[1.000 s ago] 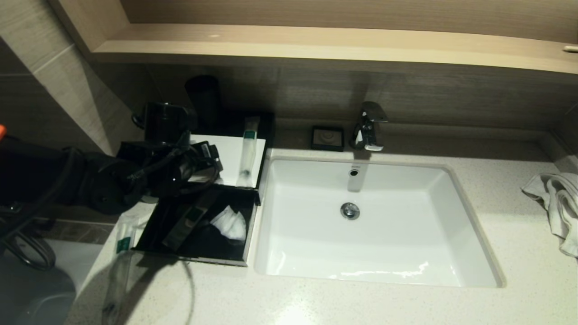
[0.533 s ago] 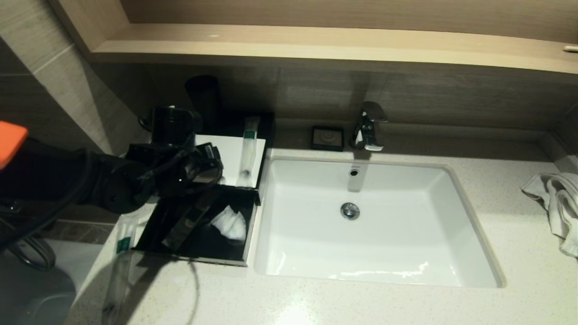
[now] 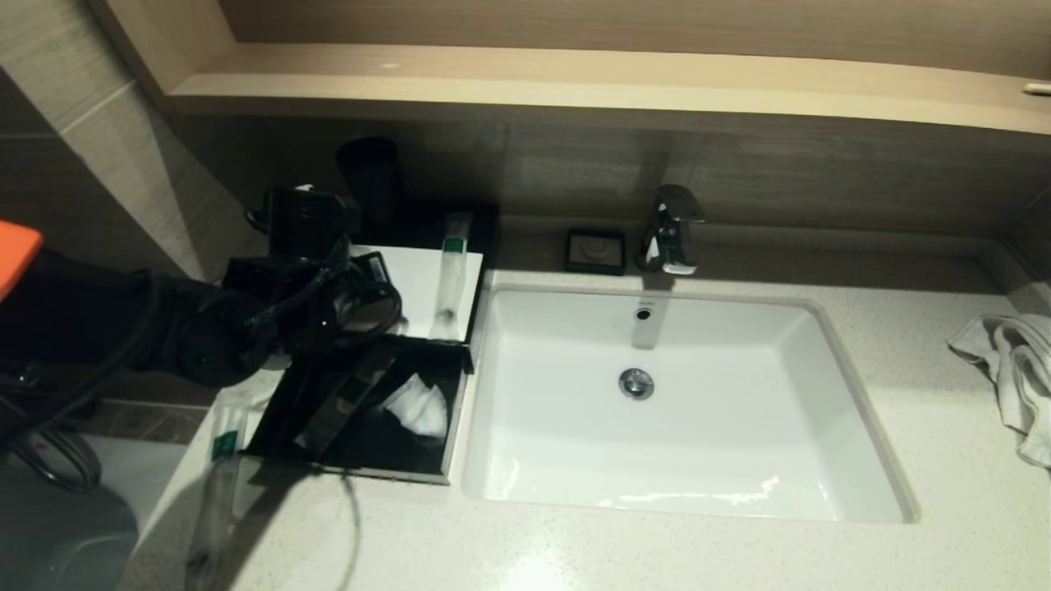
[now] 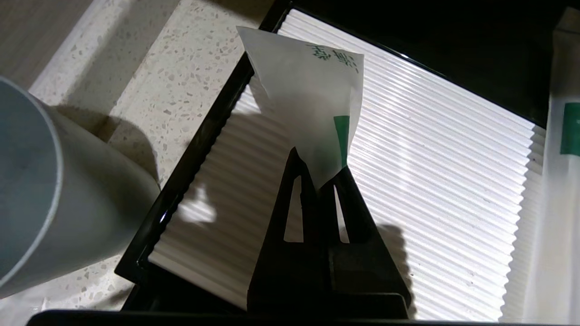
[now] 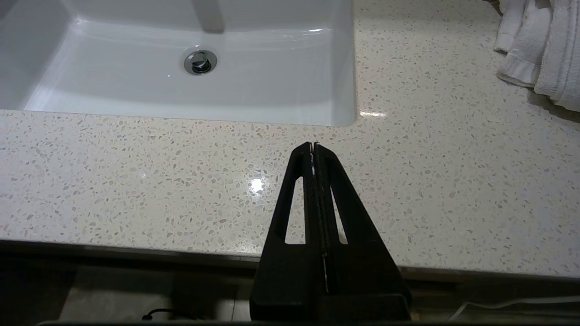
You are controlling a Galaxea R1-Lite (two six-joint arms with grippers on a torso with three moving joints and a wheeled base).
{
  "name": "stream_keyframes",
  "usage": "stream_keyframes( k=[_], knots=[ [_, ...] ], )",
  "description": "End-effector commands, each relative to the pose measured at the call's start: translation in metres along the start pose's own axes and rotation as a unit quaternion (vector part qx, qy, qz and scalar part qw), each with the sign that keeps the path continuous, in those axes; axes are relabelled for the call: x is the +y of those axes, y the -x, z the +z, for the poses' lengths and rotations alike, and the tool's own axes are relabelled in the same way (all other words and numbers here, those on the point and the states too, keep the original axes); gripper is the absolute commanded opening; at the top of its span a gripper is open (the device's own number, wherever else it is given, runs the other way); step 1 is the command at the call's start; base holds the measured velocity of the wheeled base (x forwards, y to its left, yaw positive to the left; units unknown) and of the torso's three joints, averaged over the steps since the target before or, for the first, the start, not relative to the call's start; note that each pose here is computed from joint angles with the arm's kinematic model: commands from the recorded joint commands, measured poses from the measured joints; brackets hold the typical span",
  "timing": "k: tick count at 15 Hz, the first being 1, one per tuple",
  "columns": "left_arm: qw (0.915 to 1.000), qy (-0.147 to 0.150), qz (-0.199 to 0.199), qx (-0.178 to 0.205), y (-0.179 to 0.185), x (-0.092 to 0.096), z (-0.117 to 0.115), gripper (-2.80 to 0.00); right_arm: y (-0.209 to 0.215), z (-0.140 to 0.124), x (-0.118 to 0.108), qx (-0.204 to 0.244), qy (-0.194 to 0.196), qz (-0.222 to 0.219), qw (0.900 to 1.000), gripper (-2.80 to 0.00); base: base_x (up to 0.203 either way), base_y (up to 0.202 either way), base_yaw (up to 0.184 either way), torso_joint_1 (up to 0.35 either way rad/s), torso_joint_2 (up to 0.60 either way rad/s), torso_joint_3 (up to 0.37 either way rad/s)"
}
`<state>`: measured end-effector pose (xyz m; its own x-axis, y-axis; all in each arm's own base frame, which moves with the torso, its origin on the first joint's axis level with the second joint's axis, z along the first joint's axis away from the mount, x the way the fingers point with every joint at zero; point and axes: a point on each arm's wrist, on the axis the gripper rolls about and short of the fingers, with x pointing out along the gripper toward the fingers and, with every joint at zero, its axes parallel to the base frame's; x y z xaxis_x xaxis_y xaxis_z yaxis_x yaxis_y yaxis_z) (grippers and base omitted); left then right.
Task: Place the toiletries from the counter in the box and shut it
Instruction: Pick up the bathroom toiletry, then place the bathroom toiletry into the drawer
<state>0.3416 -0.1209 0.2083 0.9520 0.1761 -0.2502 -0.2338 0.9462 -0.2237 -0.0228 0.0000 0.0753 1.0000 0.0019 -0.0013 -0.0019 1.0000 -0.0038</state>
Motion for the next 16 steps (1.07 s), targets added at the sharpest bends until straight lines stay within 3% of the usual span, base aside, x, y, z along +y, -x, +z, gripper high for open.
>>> stream_keyframes(
  k=[1,5,8,12,14,16],
  knots=[
    [0.9999,0.006,-0.002,-0.008,0.006,0.001,0.006,-2.8,0.0,0.0,0.0,0.0,0.0,0.0,1.0,-2.8,0.0,0.0,0.0,0.0,0.0,0.0],
    [0.9997,0.012,-0.01,-0.02,0.021,0.004,0.017,-2.8,0.0,0.0,0.0,0.0,0.0,0.0,1.0,-2.8,0.0,0.0,0.0,0.0,0.0,0.0],
    [0.9987,0.006,-0.042,-0.029,0.052,-0.001,0.025,-2.8,0.0,0.0,0.0,0.0,0.0,0.001,1.0,-2.8,0.0,0.0,0.0,0.0,0.0,0.0],
    [0.9936,-0.051,-0.099,0.016,0.108,-0.003,0.003,-2.8,0.0,0.0,0.0,0.0,0.0,0.0,1.0,-2.8,0.0,0.0,0.0,0.0,0.0,0.0],
    [0.9861,-0.092,-0.122,0.065,0.133,0.005,-0.013,-2.8,0.0,0.0,0.0,0.0,0.0,0.001,1.0,-2.8,0.0,0.0,0.0,0.0,0.0,0.0],
    [0.9777,-0.132,-0.119,0.111,0.144,0.016,-0.026,-2.8,0.0,0.0,0.0,0.0,0.0,0.0,1.0,-2.8,0.0,0.0,0.0,0.0,0.0,0.0]
  ],
)
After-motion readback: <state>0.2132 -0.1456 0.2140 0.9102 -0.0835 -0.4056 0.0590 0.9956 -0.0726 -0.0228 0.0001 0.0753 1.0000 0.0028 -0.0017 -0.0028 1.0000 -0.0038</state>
